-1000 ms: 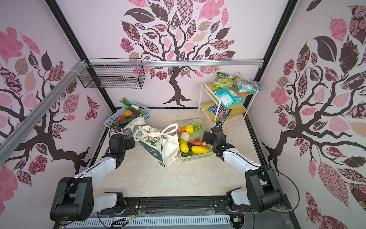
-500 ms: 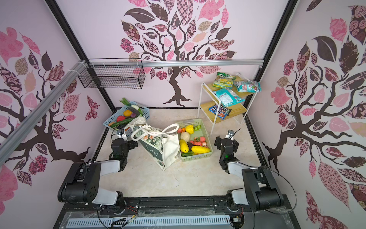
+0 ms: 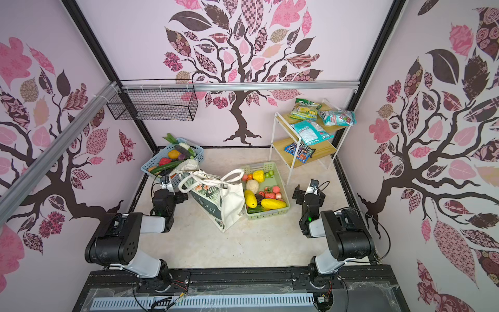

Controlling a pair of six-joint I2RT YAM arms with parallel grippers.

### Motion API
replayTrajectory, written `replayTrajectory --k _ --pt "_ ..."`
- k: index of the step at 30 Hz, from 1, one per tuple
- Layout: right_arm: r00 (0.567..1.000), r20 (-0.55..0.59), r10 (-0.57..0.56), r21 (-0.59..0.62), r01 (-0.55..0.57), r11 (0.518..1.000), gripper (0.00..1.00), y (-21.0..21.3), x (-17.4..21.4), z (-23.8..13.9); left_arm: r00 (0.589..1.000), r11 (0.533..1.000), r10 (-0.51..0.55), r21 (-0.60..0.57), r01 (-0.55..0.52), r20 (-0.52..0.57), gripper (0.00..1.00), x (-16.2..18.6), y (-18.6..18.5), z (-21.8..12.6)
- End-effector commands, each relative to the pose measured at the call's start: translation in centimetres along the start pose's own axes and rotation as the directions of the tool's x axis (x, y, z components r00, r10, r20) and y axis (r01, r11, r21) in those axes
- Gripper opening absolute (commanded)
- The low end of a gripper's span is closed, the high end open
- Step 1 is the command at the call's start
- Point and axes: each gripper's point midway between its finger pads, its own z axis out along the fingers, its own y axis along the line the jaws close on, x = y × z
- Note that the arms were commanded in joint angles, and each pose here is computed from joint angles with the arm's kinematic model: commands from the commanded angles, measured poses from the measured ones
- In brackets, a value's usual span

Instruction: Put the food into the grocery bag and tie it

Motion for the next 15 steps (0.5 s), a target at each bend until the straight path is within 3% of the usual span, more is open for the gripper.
replayTrajectory --k 1,15 --pt "0.999 0.036 0.004 -0.018 -0.003 1.0 1.0 0.3 -0.99 0.15 1.0 1.0 -0.001 0.009 0.001 0.021 0.97 -0.43 -0.08 -0.2" --pt "0.999 0.034 0.002 -0.015 -0.001 1.0 0.99 0.22 -0.97 0.09 1.0 1.0 -0.001 0.008 0.001 0.021 0.97 -0.44 -0.07 -0.2"
